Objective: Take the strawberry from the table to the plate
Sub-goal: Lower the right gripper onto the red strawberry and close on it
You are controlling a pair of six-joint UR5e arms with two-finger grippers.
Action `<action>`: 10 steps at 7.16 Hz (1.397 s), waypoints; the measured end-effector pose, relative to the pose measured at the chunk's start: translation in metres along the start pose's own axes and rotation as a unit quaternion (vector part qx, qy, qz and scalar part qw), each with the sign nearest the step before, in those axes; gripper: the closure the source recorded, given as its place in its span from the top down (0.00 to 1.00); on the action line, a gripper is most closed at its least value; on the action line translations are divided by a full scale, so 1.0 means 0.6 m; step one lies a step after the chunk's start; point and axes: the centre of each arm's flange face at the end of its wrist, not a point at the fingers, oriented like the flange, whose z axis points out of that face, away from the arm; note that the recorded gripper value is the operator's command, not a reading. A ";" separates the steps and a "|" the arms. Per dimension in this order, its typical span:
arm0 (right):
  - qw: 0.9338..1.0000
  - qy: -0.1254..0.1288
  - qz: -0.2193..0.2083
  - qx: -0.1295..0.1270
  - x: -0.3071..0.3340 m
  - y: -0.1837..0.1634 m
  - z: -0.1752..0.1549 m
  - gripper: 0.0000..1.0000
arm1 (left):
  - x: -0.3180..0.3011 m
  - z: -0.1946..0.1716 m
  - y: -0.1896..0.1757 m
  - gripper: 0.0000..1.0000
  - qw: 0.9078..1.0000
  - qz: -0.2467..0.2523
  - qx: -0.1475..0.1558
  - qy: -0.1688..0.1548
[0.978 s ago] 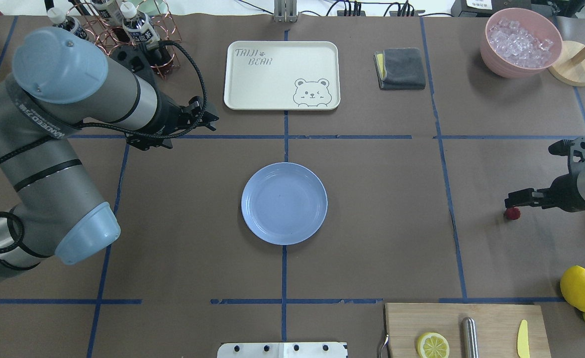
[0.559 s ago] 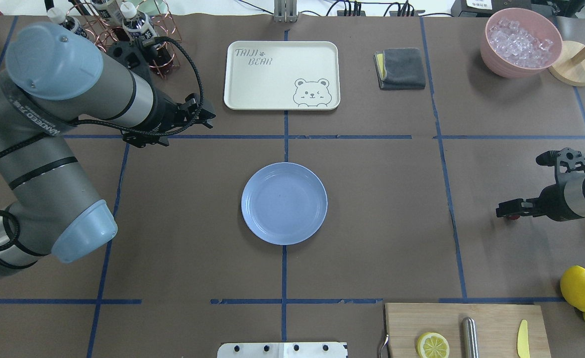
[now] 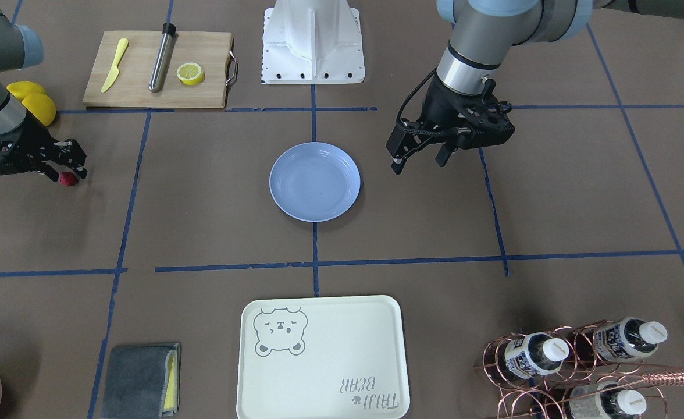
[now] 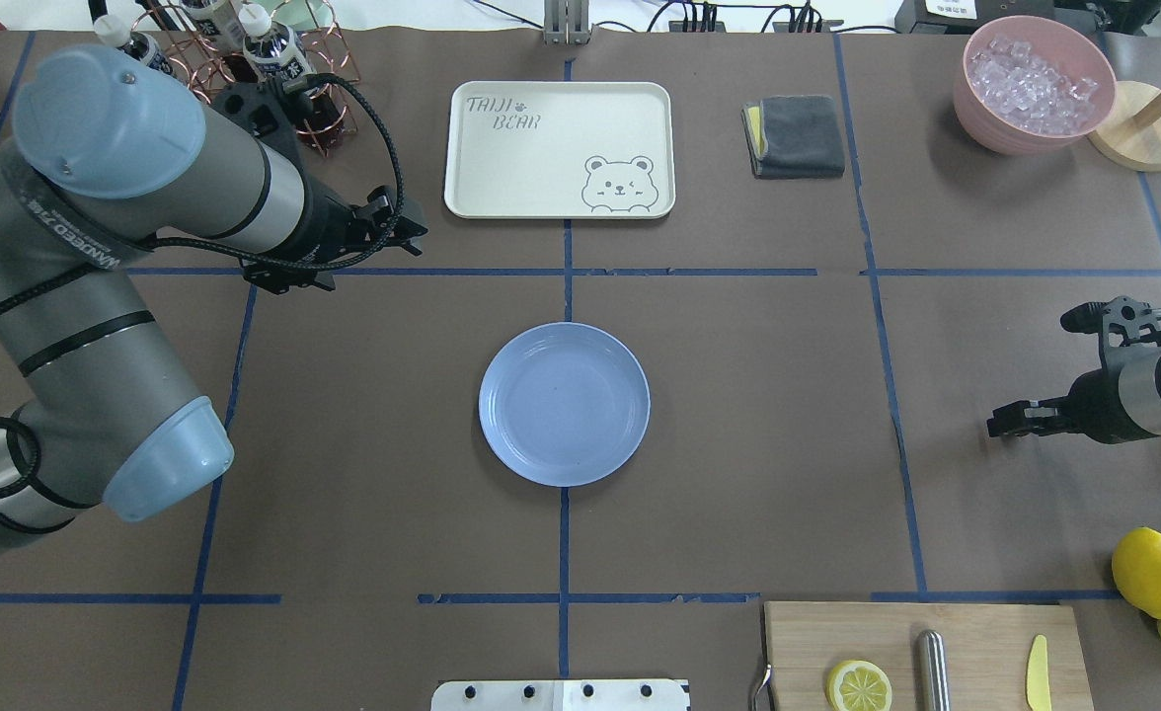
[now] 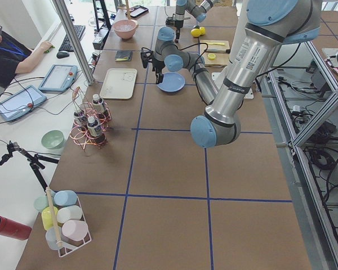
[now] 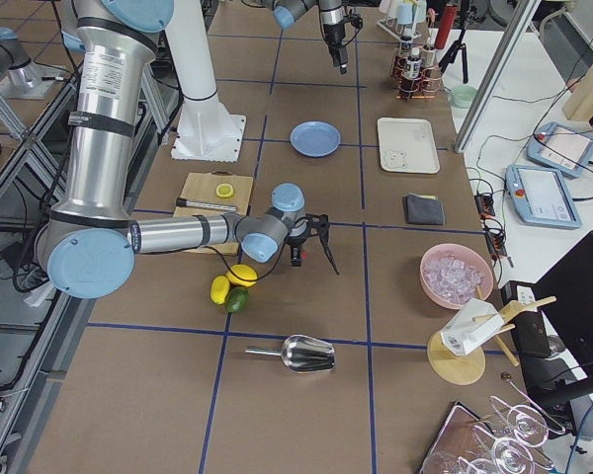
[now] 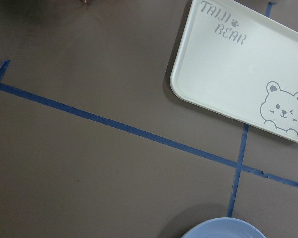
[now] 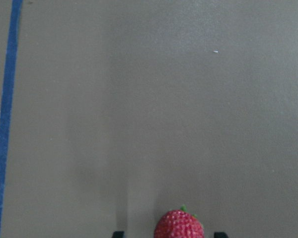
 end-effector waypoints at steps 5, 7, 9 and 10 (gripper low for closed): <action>1.000 0.008 0.004 -0.003 -0.001 -0.002 0.002 0.62 | -0.002 0.003 -0.001 1.00 1.000 -0.001 -0.001 -0.002; 1.000 0.018 0.008 -0.005 0.003 -0.007 0.003 0.61 | -0.002 0.003 0.000 1.00 1.000 -0.001 -0.001 -0.001; 1.000 0.021 0.009 -0.003 0.006 -0.010 0.000 0.53 | -0.006 0.005 0.000 1.00 1.000 -0.001 -0.002 -0.003; 1.000 0.021 0.009 -0.003 0.006 -0.011 -0.001 0.40 | -0.009 0.007 0.000 1.00 1.000 -0.002 -0.002 -0.005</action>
